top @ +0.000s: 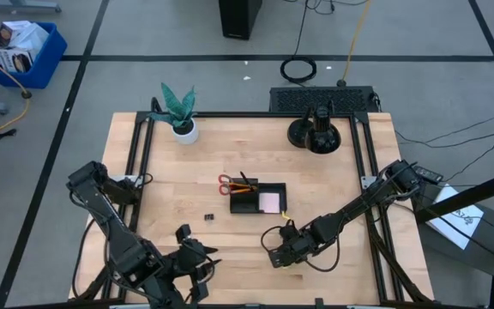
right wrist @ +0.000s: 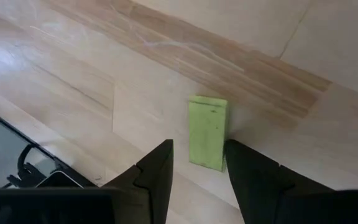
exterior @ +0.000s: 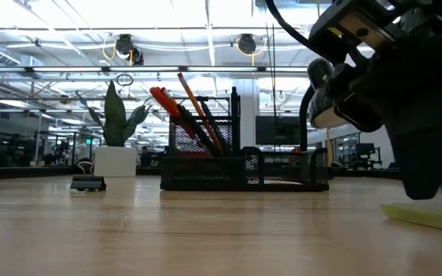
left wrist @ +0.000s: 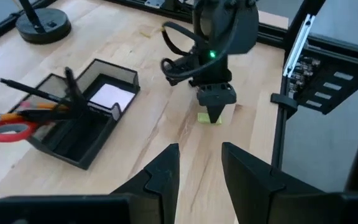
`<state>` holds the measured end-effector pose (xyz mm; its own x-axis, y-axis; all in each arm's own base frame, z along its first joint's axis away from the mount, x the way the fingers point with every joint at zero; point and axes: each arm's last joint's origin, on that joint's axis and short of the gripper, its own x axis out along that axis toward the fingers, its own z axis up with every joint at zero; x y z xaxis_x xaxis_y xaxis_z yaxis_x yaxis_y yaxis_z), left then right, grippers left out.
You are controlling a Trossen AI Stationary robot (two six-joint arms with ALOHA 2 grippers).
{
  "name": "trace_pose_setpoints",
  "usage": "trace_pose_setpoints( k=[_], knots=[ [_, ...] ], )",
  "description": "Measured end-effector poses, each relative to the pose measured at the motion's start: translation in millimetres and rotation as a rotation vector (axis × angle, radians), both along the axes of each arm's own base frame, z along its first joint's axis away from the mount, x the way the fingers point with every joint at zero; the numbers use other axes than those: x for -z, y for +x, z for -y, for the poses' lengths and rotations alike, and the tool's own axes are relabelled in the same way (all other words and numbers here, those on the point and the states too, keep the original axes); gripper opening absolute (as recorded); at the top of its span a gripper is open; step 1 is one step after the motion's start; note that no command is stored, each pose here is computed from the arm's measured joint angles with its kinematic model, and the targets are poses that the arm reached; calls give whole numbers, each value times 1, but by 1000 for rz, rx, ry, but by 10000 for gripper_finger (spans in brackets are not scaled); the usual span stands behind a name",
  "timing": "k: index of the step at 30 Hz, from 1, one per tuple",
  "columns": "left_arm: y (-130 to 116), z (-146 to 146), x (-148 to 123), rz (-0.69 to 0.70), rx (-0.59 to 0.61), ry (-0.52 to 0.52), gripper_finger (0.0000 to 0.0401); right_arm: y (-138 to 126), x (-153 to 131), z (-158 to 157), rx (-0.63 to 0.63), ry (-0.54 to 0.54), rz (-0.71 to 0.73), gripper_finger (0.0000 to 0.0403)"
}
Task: Pick and place office supplies into organizer
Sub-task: Put the green eraser into the desk organizer
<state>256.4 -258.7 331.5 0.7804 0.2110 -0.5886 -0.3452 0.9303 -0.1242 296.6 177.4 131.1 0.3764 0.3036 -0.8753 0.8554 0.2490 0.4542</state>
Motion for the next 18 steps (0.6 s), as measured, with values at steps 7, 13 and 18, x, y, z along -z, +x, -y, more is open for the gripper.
trace_pose_setpoints(
  k=[7,13,18],
  knots=[
    [26,11,36,-82,2,-13,124,0,0,1,24,2,-15,140],
    [45,9,61,-143,-36,-4,124,-3,1,2,26,-6,-47,139],
    [58,1,68,-191,-21,-21,124,-5,1,3,35,-13,-72,138]
  ],
)
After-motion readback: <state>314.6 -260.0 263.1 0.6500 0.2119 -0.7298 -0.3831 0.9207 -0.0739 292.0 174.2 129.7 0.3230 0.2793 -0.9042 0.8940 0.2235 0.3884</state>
